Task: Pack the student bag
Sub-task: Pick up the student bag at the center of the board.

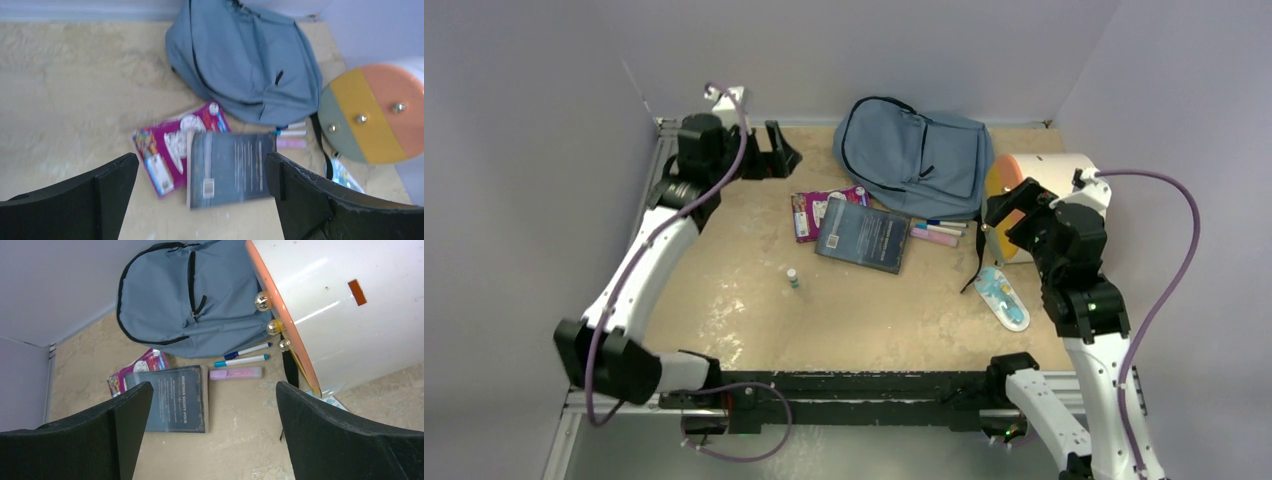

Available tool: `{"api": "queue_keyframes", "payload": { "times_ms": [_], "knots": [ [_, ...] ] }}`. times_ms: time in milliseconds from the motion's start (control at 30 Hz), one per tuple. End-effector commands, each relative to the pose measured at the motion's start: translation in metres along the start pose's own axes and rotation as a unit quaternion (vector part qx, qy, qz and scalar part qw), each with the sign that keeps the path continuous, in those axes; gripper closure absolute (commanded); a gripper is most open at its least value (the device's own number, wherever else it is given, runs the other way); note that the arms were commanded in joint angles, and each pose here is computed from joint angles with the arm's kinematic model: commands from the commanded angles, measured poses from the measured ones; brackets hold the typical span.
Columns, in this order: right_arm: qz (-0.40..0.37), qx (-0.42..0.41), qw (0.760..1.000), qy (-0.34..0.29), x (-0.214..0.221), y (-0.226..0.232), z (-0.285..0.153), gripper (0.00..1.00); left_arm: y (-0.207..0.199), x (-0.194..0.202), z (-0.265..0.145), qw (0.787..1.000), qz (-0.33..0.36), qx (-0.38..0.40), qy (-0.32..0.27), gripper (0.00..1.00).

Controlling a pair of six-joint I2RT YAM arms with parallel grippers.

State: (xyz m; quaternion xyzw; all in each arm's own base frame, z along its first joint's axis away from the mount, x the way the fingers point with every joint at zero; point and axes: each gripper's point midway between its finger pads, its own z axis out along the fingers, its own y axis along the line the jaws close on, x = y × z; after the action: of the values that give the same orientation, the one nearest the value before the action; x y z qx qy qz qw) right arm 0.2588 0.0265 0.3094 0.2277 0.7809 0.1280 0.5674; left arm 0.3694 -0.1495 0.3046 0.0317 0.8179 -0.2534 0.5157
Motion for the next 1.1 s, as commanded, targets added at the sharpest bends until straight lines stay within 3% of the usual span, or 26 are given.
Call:
{"api": "queue_keyframes", "payload": {
  "times_ms": [0, 267, 500, 733, 1067],
  "knots": [
    [0.014, -0.047, 0.999, -0.022, -0.009, 0.015, -0.016, 0.05, -0.016, -0.049, 0.055, 0.998, 0.025, 0.05, -0.043, 0.0],
    [0.015, -0.067, 0.998, -0.017, -0.005, 0.018, -0.025, 0.05, -0.006, -0.046, 0.164, 0.995, 0.038, 0.092, 0.003, 0.07],
    [0.011, -0.073, 0.997, -0.01, -0.001, 0.02, -0.024, 0.05, 0.011, -0.024, 0.233, 0.992, 0.053, 0.111, 0.028, 0.07],
    [0.019, -0.092, 0.995, 0.017, 0.017, 0.025, -0.014, 0.06, 0.001, 0.009, 0.278, 0.986, 0.044, 0.149, 0.058, 0.07],
    [0.021, -0.087, 0.996, 0.024, 0.019, 0.024, -0.011, 0.07, 0.018, 0.064, 0.324, 0.987, 0.037, 0.12, 0.101, 0.08]
  ]
}}
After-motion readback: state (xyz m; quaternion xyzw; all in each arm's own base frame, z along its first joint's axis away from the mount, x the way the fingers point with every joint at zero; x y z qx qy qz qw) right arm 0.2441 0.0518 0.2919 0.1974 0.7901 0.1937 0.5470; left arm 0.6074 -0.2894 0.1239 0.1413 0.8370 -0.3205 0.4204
